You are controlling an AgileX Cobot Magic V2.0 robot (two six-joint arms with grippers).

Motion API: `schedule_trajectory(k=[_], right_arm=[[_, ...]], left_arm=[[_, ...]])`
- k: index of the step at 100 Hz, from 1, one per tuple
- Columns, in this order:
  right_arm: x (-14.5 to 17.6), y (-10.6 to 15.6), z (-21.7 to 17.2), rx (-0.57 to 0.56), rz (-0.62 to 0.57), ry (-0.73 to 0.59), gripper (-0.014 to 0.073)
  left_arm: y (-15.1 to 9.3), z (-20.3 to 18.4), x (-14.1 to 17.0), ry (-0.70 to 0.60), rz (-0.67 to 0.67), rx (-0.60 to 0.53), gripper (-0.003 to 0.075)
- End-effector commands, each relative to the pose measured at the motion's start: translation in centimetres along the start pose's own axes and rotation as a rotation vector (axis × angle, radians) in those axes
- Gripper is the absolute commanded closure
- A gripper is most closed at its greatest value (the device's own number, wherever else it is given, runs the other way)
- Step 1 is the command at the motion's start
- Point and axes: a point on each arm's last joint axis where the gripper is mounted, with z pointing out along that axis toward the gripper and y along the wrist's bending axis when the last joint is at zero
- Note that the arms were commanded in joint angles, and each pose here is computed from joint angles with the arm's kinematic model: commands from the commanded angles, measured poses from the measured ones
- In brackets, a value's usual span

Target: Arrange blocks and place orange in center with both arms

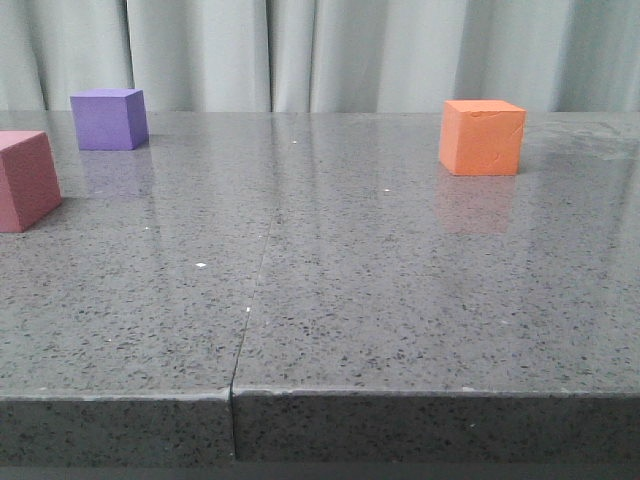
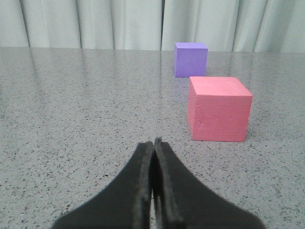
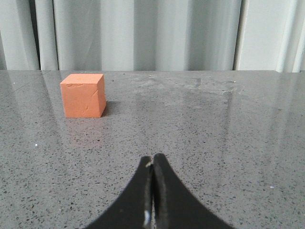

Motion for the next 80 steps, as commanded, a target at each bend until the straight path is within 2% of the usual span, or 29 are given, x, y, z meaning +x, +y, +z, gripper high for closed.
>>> schedule_trajectory(k=[1, 16, 32, 56, 80], right_arm=[[-1.6, 0.1, -0.3, -0.005, -0.012, -0.132, 0.0653], [-3.4, 0.1, -0.6, -0.008, 0.009, -0.182, 0.0653], [-6.6, 0.1, -0.3, -0.005, 0.009, -0.130, 0.0653], [-11.1, 0.2, 3.2, 0.001, 0.009, 0.074, 0.0653], [-15.1, 0.4, 8.9, -0.002, 0.038, 0.301, 0.0653]], left_arm=[[-0.1, 0.0, 0.7, -0.064, -0.022, 0.013, 0.0741], [-0.1, 0.0, 0.7, -0.064, -0.022, 0.013, 0.0741], [-0.1, 0.0, 0.7, -0.064, -0.022, 0.013, 0.0741], [-0.1, 0.0, 0.7, -0.064, -0.022, 0.013, 0.0741], [-0.1, 0.0, 0.7, -0.064, -0.022, 0.013, 0.0741]])
